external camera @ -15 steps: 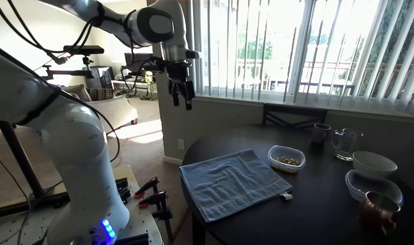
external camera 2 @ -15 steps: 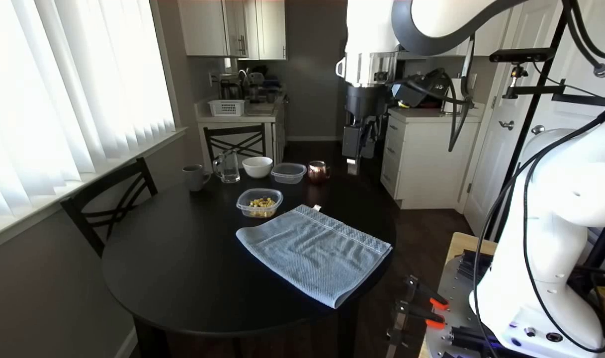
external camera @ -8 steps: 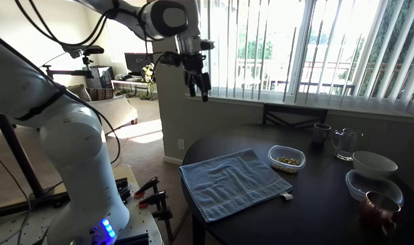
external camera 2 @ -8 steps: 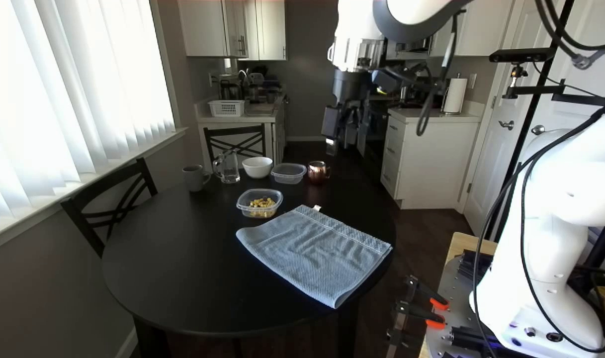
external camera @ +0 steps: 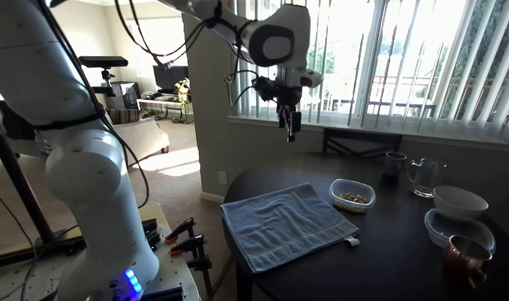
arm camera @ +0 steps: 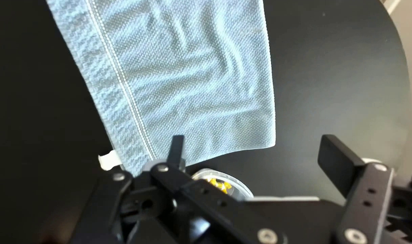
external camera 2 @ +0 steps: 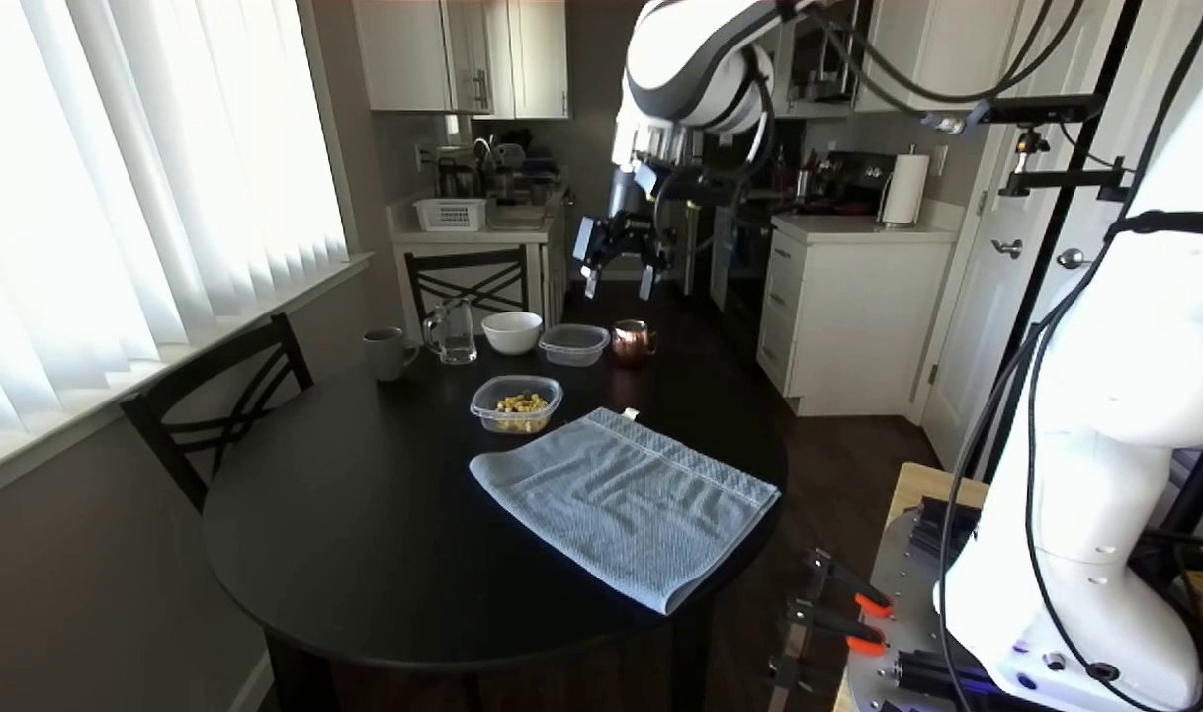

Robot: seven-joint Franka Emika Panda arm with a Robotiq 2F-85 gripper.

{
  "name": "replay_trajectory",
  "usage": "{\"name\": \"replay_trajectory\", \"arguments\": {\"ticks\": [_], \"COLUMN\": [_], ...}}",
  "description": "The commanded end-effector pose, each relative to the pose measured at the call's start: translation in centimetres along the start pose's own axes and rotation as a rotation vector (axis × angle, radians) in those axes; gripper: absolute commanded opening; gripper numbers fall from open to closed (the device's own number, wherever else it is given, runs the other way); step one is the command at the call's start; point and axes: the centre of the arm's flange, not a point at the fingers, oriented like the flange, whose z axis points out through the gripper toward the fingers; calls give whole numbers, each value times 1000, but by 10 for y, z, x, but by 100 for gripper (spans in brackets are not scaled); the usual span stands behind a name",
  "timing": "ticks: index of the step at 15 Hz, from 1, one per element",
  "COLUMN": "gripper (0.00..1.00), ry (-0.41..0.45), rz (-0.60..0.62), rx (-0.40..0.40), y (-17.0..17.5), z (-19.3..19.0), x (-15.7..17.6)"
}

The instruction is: Pour the contents in the bowl on the towel

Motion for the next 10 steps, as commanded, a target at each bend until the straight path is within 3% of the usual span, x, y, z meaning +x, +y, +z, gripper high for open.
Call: {"name": "replay_trajectory", "arguments": {"ticks": [1,6,7,10], "gripper": [100,100,100,100], "ry": [11,190,126,130], "rz": [198,396,328,340], "rx": [31,-34,-11,-20], "y": [5,53,44,49], "z": [69,114,107,115], "x": [43,66,60,62]}}
